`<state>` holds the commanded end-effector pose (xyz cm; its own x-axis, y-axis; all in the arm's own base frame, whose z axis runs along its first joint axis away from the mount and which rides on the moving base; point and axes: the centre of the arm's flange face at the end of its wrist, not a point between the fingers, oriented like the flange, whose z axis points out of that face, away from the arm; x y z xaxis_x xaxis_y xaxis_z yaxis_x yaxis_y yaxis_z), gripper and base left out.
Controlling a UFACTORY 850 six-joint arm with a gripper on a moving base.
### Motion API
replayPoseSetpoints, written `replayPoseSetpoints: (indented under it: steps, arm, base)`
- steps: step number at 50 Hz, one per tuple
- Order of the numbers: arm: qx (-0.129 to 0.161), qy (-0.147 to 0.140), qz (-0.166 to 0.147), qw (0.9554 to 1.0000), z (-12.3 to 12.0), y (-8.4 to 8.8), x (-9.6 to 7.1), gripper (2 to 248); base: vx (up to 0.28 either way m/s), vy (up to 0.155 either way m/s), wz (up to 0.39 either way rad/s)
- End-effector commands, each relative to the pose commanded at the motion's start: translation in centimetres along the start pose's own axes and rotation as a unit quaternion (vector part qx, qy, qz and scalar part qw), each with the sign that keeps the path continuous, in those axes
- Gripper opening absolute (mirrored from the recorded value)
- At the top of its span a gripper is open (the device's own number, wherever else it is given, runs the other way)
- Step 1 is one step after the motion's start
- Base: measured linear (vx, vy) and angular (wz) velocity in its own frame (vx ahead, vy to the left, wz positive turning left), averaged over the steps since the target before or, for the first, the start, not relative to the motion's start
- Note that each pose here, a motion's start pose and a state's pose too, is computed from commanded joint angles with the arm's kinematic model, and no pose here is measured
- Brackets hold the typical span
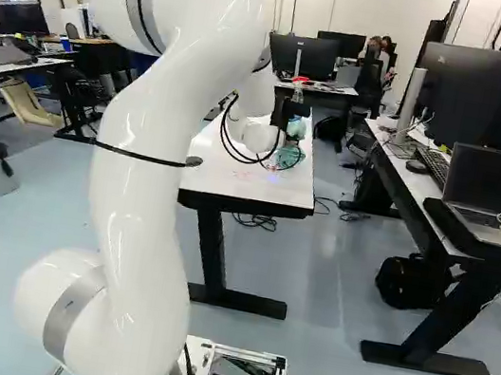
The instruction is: Clean the table with the green towel
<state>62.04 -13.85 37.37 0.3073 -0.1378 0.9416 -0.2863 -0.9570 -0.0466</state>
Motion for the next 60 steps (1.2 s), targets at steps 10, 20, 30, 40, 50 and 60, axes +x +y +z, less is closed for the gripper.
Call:
replayPoseSetpoints:
  steps: [10,20,30,40,50,60]
  arm:
    - [0.0,-0.014,0.0,0.9999,0.0,0.0,-0.2,47]
    - [0.0,-0.025,0.0,0.9997,0.0,0.0,-0.4,47]
    - [0.0,-0.035,0.0,0.9994,0.0,0.0,-0.6,47]
    - [0.0,-0.045,0.0,0.999,0.0,0.0,-0.8,47]
    - [0.0,-0.055,0.0,0.9985,-0.1,0.0,-1.0,47]
    - [0.0,-0.064,0.0,0.998,-0.1,0.0,-1.1,47]
  base:
    - [0.0,0.0,0.0]
    - [0.0,0.0,0.0]
    - [0.0,0.0,0.0]
    - [0.0,0.0,0.0]
    - [0.0,0.0,0.0]
    - [0.0,0.0,0.0]
